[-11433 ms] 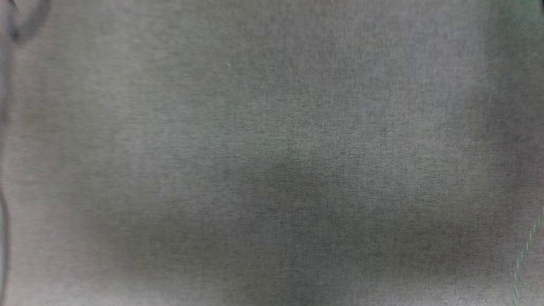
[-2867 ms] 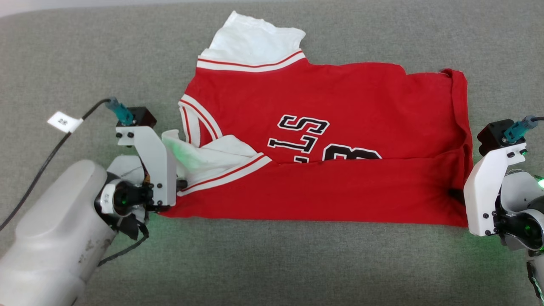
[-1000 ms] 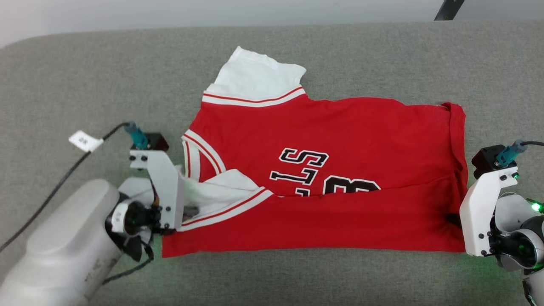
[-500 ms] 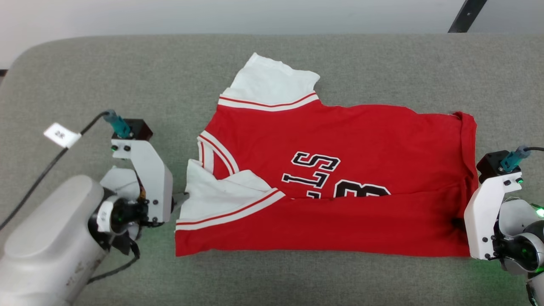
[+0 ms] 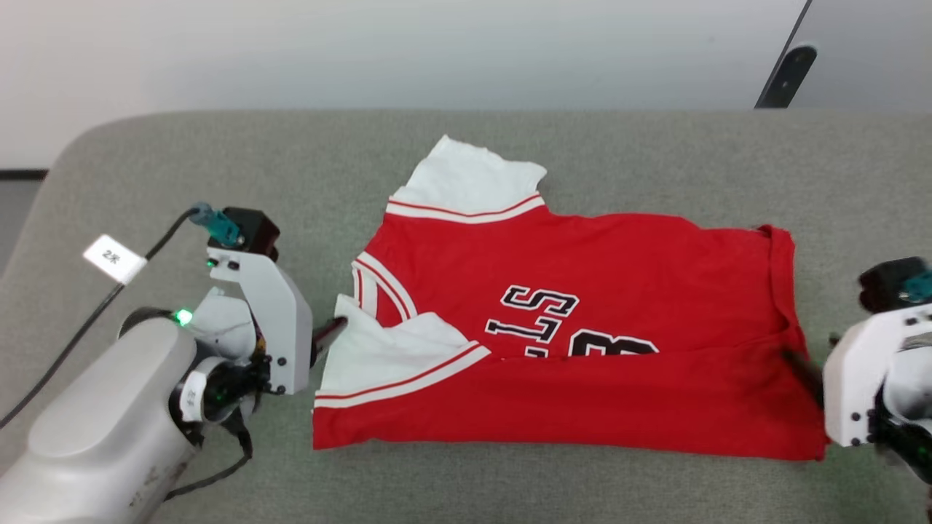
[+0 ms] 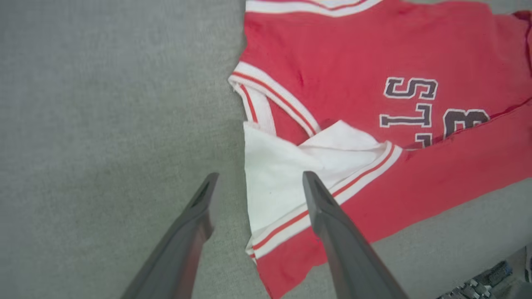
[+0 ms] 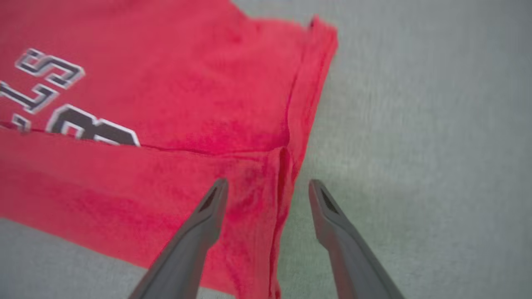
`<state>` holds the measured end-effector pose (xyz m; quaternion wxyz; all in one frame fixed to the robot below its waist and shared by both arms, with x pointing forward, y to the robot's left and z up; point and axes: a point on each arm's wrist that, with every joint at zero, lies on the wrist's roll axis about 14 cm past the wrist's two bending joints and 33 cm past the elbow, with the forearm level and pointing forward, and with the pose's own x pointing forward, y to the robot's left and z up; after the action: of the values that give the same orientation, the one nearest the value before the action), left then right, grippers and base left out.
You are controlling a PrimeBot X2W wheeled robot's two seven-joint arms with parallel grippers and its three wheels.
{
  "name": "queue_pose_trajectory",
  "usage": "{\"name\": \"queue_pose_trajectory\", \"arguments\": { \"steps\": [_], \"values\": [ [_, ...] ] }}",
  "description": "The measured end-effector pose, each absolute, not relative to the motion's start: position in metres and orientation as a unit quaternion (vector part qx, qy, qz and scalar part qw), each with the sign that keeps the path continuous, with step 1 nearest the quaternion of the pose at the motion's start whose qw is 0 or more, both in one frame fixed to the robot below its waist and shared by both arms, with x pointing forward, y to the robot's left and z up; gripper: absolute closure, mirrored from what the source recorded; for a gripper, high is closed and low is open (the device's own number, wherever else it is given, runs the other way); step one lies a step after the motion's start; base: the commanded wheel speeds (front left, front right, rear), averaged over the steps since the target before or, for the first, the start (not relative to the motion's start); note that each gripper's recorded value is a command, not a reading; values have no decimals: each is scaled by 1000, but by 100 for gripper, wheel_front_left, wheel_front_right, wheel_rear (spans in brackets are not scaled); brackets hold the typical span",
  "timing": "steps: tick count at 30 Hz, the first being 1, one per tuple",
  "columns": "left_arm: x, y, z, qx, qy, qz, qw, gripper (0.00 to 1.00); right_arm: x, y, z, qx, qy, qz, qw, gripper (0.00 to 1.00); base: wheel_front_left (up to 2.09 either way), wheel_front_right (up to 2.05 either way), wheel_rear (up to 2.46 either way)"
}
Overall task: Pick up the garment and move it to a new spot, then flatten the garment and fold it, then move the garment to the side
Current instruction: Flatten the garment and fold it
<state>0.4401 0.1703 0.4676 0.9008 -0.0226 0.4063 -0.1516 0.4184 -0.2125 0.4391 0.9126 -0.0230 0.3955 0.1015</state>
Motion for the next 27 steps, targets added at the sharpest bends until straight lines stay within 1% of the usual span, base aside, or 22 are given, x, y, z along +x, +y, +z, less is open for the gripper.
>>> {"name": "queue_pose_trajectory", "arguments": {
  "steps": [3, 6, 10, 12, 15, 18, 21, 27],
  "values": [
    [446, 167, 484, -10, 363, -162, 918, 0, 428, -220, 474, -42, 294, 94, 950, 0, 0, 0, 0],
    [454, 162, 493, 0, 331, -171, 928, 0, 427, -228, 501, -67, 195, 85, 975, 0, 0, 0, 0],
    [473, 149, 512, 6, 284, -192, 940, 0, 415, -233, 521, -77, 92, 67, 990, 0, 0, 0, 0],
    [485, 142, 519, 6, 266, -201, 943, 0, 405, -228, 526, -91, 45, 66, 993, 0, 0, 0, 0],
    [505, 136, 531, 19, 240, -211, 947, 0, 393, -221, 530, -85, -12, 56, 995, 0, 0, 0, 0],
    [527, 131, 540, 26, 226, -221, 948, 0, 384, -214, 525, -78, -40, 46, 995, 0, 0, 0, 0],
    [549, 124, 542, 34, 227, -232, 945, 0, 383, -213, 518, -73, -46, 32, 996, 0, 0, 0, 0],
    [597, 115, 540, 72, 244, -247, 935, 0, 390, -218, 499, -72, -24, 9, 997, 0, 0, 0, 0]
  ]
}}
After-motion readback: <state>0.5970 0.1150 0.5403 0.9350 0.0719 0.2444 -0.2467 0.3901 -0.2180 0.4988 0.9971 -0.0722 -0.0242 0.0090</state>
